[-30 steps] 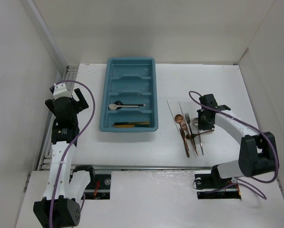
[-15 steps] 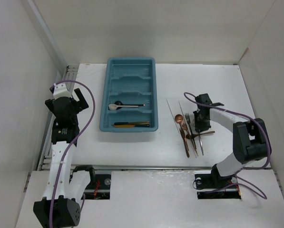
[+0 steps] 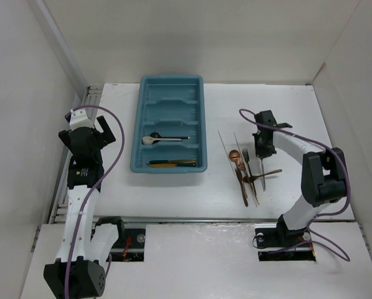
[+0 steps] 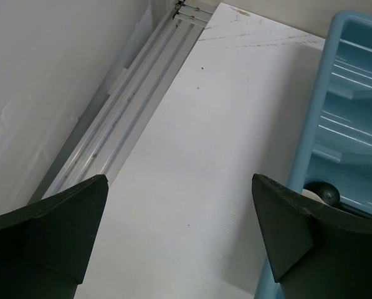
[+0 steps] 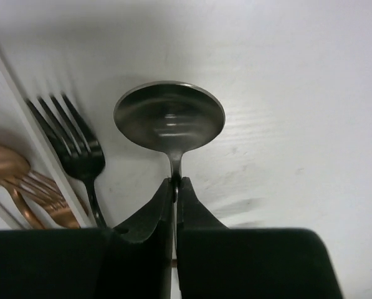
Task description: Sort the eating utensils into containers
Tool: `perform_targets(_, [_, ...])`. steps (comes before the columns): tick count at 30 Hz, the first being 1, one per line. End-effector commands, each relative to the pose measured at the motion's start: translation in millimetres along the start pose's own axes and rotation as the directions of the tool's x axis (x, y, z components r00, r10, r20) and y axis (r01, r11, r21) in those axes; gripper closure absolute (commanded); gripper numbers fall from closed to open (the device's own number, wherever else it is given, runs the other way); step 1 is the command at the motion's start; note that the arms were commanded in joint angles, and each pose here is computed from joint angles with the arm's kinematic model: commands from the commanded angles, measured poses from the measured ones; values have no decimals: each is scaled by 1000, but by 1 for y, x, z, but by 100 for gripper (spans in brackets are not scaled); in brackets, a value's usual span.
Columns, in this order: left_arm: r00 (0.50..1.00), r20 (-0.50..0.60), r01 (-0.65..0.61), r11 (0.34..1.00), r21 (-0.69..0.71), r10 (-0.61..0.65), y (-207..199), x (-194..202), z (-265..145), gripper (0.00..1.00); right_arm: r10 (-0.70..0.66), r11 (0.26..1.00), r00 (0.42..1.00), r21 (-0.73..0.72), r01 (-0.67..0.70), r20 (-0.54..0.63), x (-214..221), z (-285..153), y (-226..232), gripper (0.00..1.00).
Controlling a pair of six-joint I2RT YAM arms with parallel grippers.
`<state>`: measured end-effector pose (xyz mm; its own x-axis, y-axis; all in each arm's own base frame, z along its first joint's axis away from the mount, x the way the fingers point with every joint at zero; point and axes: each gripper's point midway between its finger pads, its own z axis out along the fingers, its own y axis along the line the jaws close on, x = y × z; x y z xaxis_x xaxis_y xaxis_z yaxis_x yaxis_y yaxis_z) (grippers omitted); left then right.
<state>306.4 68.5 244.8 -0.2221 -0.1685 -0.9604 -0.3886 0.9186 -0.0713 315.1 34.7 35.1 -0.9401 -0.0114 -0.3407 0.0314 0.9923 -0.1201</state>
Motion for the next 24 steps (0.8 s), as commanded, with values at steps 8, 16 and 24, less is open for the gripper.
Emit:
perform_targets(8, [997,74,6,1000,-25,-4,5,-20,-1,0,-160,977,797,207,45,582,-178,-134,-6,100])
perform_targets(16, [998,68,-5,999,-36,8,6,-23,1,0,-433,827,405,177,533,805,-230,-200,228,100])
perform_targets(24, [997,79,-7,997,-78,13,16,-30,-4,0,-499,626,193,197,755,845,-216,-185,386,100])
